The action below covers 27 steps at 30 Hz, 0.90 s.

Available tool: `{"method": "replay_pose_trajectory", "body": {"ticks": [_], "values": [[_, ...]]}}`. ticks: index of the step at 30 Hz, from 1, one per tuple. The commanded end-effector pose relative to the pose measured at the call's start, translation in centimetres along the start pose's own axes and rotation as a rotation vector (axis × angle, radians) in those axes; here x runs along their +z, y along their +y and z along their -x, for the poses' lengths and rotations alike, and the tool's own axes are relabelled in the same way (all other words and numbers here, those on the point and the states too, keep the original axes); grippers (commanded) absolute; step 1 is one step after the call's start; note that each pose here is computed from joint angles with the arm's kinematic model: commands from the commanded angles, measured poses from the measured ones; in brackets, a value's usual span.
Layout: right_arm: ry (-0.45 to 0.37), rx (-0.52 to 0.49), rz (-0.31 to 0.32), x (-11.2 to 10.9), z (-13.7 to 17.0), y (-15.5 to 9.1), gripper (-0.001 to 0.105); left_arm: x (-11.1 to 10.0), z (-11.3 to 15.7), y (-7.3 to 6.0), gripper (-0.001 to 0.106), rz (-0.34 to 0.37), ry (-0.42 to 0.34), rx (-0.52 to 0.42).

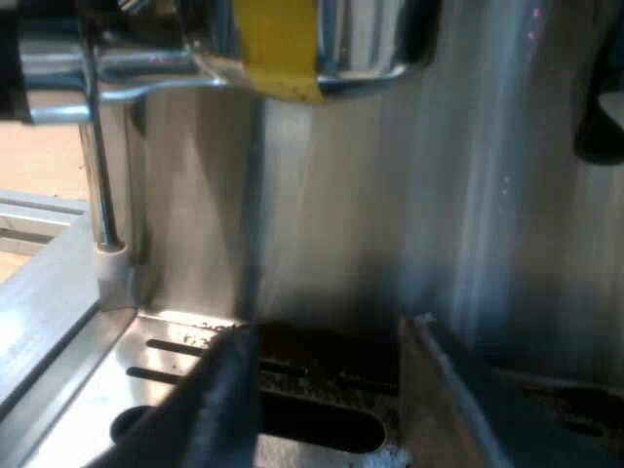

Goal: Put the handle in the coffee machine

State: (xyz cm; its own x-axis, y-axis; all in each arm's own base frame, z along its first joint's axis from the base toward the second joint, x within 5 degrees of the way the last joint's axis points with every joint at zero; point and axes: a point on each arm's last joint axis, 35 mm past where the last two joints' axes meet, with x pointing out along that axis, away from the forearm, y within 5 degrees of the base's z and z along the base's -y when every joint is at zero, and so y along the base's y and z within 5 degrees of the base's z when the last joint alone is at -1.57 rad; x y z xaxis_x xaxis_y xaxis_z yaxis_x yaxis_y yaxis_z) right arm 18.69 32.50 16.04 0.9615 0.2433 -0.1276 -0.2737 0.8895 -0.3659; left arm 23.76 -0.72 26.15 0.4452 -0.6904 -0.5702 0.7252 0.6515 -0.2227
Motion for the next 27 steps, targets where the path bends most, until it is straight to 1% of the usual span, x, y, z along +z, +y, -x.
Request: {"method": "replay_pose_trajectory", "body": {"ticks": [1, 3, 4, 5, 6, 7, 9, 11, 13, 15, 19, 22, 27], "values": [[-0.028, -0.008, 0.01, -0.1, -0.2, 0.2, 0.03, 2.4, 0.9, -0.7, 0.0, -0.143, -0.172, -0.127], [-0.041, -0.009, -0.003, -0.3, -0.3, 0.4, 0.035, 2.4, 0.9, -0.7, 0.0, -0.143, -0.172, -0.127], [-0.047, -0.013, -0.009, -0.5, -0.4, 0.4, 0.04, 2.4, 0.9, -0.7, 0.0, -0.143, -0.172, -0.127], [-0.048, -0.015, -0.001, -0.6, -0.5, 0.5, 0.043, 2.4, 0.9, -0.7, 0.0, -0.143, -0.172, -0.127], [-0.049, -0.015, 0.009, -0.6, -0.6, 0.6, 0.045, 2.4, 0.9, -0.7, 0.0, -0.143, -0.172, -0.127], [-0.048, -0.021, 0.024, -0.8, -0.8, 0.6, 0.044, 2.4, 0.9, -0.7, 0.0, -0.143, -0.172, -0.127], [-0.058, -0.028, 0.014, -0.9, -1.0, 0.6, 0.042, 2.4, 0.9, -0.7, 0.0, -0.143, -0.172, -0.127], [-0.075, -0.051, -0.013, -0.8, -1.6, 0.6, 0.036, 2.4, 0.9, -0.7, 0.0, -0.143, -0.172, -0.127], [-0.073, -0.079, -0.016, -0.9, -2.1, 0.5, 0.033, 2.4, 0.9, -0.7, 0.0, -0.143, -0.172, -0.127], [-0.08, -0.09, -0.015, -0.8, -2.6, 0.6, 0.034, 2.4, 0.9, -0.7, 0.0, -0.143, -0.168, -0.119], [-0.108, -0.119, -0.051, -0.5, -3.9, 1.1, 0.035, 2.4, 0.9, -0.7, 0.0, -0.142, -0.162, -0.108], [-0.101, -0.165, -0.045, -0.2, -4.7, 1.7, 0.035, 2.4, 0.9, -0.7, 0.0, -0.142, -0.162, -0.108], [-0.121, -0.179, -0.063, 0.5, -5.8, 2.5, 0.035, 2.4, 0.9, -0.7, 0.0, -0.142, -0.162, -0.108]]}}
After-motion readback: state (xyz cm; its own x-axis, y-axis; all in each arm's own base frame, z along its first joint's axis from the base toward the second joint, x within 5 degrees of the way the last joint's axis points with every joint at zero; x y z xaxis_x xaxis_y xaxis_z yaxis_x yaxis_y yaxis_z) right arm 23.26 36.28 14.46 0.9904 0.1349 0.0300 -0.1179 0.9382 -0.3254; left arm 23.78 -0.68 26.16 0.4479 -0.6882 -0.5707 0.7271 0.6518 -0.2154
